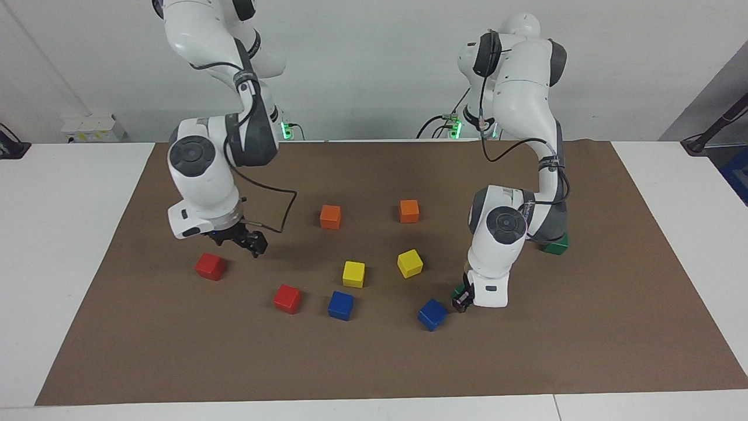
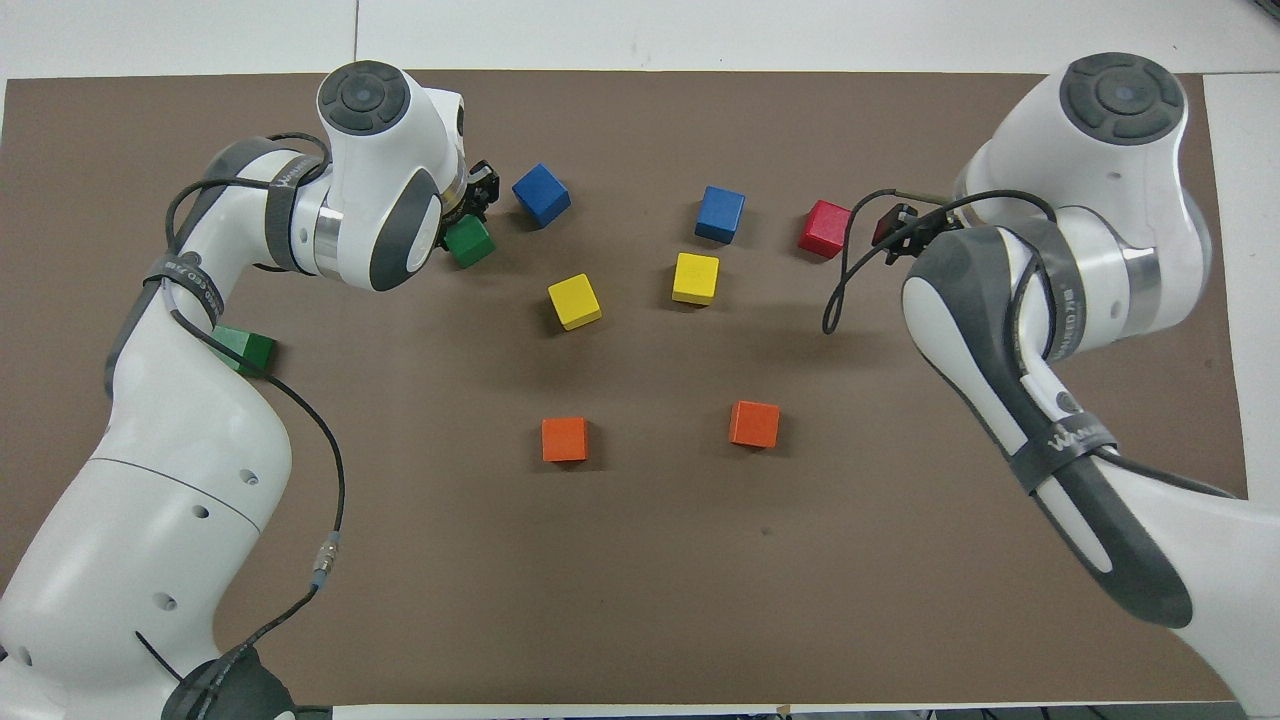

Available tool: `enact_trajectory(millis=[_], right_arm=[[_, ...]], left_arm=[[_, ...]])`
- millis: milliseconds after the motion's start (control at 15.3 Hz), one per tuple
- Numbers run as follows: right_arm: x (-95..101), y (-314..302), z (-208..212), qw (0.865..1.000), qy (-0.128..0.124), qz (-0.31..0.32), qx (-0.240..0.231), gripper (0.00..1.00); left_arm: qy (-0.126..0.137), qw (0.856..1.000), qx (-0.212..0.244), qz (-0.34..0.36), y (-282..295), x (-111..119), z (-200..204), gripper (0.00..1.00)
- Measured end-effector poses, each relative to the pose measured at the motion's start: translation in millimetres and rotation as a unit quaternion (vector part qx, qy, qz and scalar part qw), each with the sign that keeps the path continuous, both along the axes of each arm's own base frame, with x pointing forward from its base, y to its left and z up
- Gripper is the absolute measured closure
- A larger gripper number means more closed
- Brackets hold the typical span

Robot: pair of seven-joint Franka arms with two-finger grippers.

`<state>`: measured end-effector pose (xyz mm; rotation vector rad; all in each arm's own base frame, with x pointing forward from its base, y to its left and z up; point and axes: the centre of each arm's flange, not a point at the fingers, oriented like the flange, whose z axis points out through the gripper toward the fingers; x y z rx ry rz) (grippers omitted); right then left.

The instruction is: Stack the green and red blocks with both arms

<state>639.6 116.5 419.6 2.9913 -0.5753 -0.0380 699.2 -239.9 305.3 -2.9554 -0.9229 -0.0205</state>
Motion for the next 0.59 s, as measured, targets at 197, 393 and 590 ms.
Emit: enact_trajectory(millis=[197,393,590], right_arm=[[0.5,31,-22,1.000,0.007,-0.027,-0.005,0.00],[15.8,45,-43,0.999,0.000,-0.035,0.000,0.00],[32.4,47,-55,0.999,-0.009,-0.038,0.006,0.00]], left_arm=[[0.012,0.999,0.011,-0.027,38,4,39,0.44],[0.033,0.995,0.007,-0.096,110,-21,106,0.44],[0.064,0.982,-0.003,-0.180,174,-75,130,0.44]])
